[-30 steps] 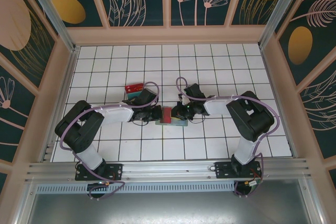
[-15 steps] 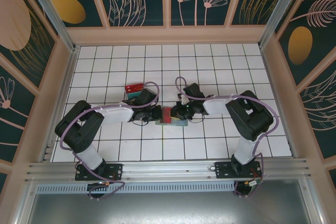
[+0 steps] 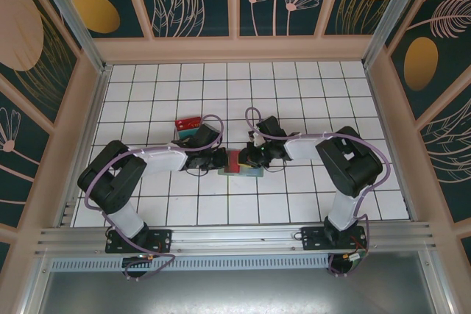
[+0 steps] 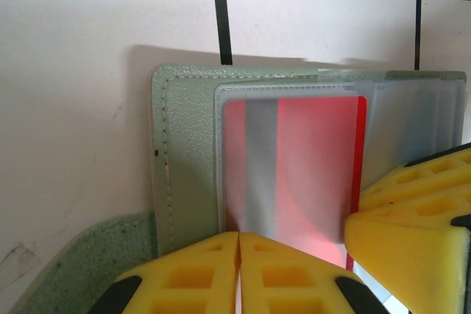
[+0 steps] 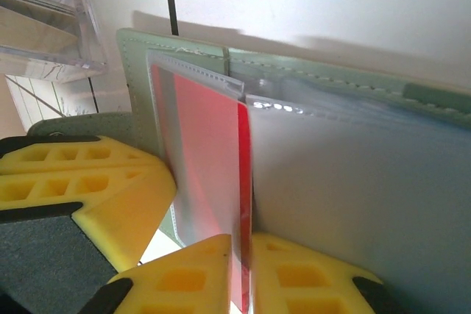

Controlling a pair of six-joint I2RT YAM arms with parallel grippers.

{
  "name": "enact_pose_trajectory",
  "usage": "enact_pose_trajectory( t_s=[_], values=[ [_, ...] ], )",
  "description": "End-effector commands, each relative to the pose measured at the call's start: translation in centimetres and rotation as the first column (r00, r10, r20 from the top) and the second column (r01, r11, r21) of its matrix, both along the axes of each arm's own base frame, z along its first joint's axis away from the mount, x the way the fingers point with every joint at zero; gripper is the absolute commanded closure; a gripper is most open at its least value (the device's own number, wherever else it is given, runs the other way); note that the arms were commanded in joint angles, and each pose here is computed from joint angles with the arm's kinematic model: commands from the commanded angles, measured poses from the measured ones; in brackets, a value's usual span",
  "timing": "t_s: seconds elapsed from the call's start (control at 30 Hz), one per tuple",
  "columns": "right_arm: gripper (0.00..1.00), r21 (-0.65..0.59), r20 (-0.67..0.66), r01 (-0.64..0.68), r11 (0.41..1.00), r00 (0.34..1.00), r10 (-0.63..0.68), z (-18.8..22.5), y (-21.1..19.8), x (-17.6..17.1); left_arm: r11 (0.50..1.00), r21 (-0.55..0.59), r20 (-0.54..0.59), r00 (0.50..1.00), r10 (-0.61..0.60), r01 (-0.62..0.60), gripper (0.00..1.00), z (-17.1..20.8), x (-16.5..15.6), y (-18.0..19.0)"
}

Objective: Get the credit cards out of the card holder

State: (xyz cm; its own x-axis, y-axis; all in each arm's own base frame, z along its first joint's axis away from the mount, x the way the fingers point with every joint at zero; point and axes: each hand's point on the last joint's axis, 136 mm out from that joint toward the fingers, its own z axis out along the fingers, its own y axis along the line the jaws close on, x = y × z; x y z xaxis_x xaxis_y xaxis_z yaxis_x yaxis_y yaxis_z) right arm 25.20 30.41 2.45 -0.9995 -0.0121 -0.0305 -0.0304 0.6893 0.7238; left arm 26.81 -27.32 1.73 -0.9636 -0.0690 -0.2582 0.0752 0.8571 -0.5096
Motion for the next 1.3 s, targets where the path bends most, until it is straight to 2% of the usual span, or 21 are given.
enact_pose_trajectory(
  t_s=[0.0,0.13,0.33,0.43,0.47,1.07,1.1,1.27],
  values=[
    [0.83,-0.009,0.000,-0.003,1.000,1.000,0.003,-0.2,-0.7,-0.5,0.999,0.051,-0.080,0.997,-0.007,0.011,0.90,-2.5,-1.6,0.9],
    [0.83,0.015,0.010,-0.006,1.000,1.000,0.006,0.3,-0.6,-0.5,0.998,0.054,-0.083,0.996,-0.009,0.013,0.90,-2.6,-1.7,1.0],
    [0.88,0.037,0.013,-0.007,0.999,1.000,0.007,0.6,-0.4,-0.6,0.999,0.052,-0.085,0.996,-0.010,0.014,0.90,-2.6,-1.7,0.9],
    [0.95,0.048,0.018,-0.004,0.999,1.000,0.003,0.8,-0.4,-0.6,0.998,0.053,-0.088,0.996,-0.010,0.015,0.90,-2.7,-1.7,0.9],
    [1.00,0.048,0.018,-0.002,0.999,1.000,0.002,0.8,-0.4,-0.6,0.998,0.053,-0.087,0.996,-0.010,0.015,0.90,-2.7,-1.7,0.9],
    [1.00,0.027,0.000,0.047,0.999,0.999,-0.047,0.3,-2.8,-0.8,0.997,0.076,-0.086,0.996,0.001,0.006,0.96,-2.9,-1.8,1.4],
    [0.96,0.029,0.001,0.047,0.999,0.999,-0.047,0.3,-2.7,-0.7,0.997,0.074,-0.085,0.996,0.000,0.007,0.96,-2.8,-1.7,1.3],
    [1.00,0.023,0.008,0.048,0.999,0.999,-0.048,0.4,-2.8,-0.6,0.997,0.078,-0.087,0.996,0.001,0.006,0.96,-2.9,-1.8,1.5]
  ],
)
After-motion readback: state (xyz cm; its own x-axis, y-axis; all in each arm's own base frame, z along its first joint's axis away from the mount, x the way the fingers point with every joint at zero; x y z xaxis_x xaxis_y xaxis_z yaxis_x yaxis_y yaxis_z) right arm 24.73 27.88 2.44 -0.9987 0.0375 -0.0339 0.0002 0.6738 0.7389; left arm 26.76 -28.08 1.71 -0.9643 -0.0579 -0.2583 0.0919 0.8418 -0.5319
